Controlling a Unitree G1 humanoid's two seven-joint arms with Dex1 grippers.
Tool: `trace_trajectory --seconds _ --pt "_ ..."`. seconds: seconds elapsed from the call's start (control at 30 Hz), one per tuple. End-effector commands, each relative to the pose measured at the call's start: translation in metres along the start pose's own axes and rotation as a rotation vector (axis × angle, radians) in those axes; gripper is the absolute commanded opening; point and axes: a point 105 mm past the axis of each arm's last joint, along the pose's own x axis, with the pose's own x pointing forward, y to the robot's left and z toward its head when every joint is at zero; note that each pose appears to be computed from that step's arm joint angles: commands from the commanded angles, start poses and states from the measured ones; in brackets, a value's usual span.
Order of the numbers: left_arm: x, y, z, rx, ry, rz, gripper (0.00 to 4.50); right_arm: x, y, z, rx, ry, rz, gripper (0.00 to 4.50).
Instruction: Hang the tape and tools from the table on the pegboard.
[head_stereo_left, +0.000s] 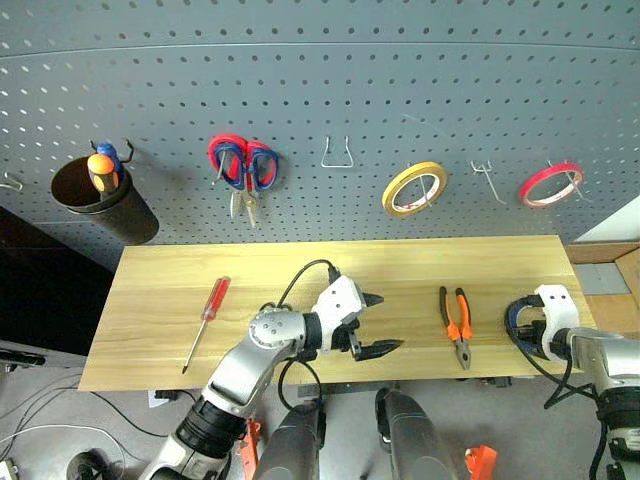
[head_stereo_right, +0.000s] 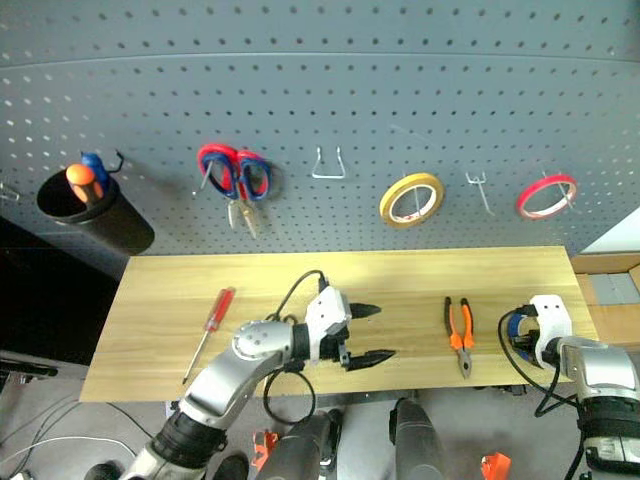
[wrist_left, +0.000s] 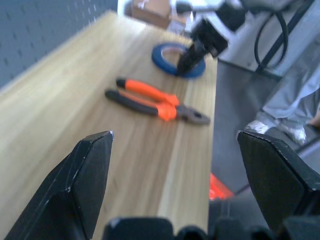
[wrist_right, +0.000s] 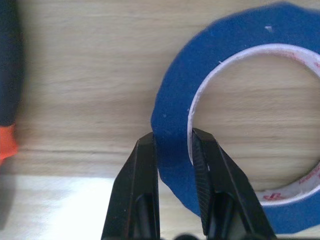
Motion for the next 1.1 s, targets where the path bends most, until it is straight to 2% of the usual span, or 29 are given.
trace_trajectory --seconds 0.03,0.1,0.17,0.3,0.43,0.5,0.57,0.73,1.1 --pt "0.005 0.006 0.021 0.014 -0.094 -0.004 4.25 -0.030 -0.004 0.022 -0.021 -0.121 -0.026 0.36" --pt "0.007 0.014 0.031 0.017 -0.141 0.023 4.25 -0.051 -0.001 0.034 -0.046 -0.200 -0.019 0.36" --pt "0.008 0.021 0.040 0.018 -0.182 0.039 4.25 -0.078 0.015 0.047 -0.100 -0.322 0.036 0.36" --pt "0.004 0.029 0.052 0.051 -0.236 0.054 4.25 -0.147 0.084 0.067 -0.215 -0.617 0.257 0.36" --pt "-0.002 0.036 0.059 0.057 -0.273 0.094 4.25 -0.178 0.122 0.079 -0.292 -0.792 0.282 0.36" --pt "-0.004 0.037 0.061 0.058 -0.280 0.100 4.25 -0.185 0.133 0.093 -0.299 -0.874 0.282 0.36" --pt "-0.005 0.038 0.060 0.054 -0.283 0.107 4.25 -0.188 0.141 0.108 -0.306 -0.935 0.286 0.36" --pt "-0.005 0.037 0.058 0.066 -0.272 0.119 4.25 -0.167 0.156 0.145 -0.358 -0.974 0.288 0.36" --pt "-0.017 0.038 0.057 0.066 -0.266 0.187 4.25 -0.128 0.155 0.158 -0.350 -0.946 0.315 0.36"
